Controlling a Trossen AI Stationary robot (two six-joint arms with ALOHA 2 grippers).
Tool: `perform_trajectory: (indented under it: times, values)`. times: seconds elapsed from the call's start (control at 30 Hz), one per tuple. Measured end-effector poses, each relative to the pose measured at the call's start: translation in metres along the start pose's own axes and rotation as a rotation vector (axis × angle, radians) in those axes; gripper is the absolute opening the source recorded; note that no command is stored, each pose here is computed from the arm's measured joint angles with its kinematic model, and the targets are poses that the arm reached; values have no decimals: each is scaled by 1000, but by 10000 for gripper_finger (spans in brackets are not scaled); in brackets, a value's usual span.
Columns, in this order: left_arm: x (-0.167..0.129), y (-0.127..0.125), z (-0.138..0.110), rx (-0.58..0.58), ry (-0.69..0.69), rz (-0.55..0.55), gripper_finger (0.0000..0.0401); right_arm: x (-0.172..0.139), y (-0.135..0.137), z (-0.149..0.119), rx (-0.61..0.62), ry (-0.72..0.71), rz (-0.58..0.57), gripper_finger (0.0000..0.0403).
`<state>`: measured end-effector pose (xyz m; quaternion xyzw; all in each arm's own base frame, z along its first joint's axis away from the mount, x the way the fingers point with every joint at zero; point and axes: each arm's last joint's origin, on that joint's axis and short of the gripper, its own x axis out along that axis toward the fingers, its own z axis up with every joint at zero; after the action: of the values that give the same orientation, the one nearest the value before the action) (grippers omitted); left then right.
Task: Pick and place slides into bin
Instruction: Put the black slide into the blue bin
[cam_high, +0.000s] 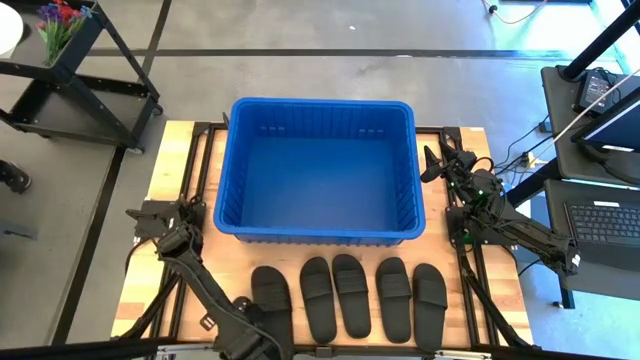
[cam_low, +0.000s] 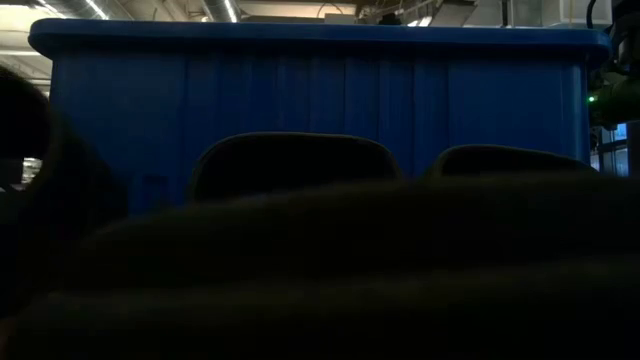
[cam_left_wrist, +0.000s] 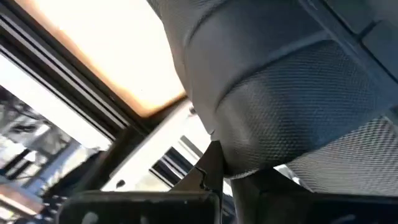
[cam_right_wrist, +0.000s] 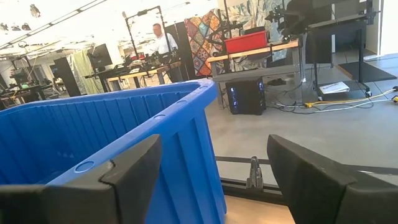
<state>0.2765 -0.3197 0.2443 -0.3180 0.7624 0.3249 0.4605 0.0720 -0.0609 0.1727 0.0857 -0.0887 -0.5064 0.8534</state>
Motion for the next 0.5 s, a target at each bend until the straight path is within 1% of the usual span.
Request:
perform_trajectory:
  times: [0.27, 0.5]
  values:
    - [-31, 2, -15, 9, -20, -131, 5, 0, 0, 0, 0, 0, 0, 294]
    - [-62, 27, -28, -24, -2, -219, 5, 0, 0, 0, 0, 0, 0, 294]
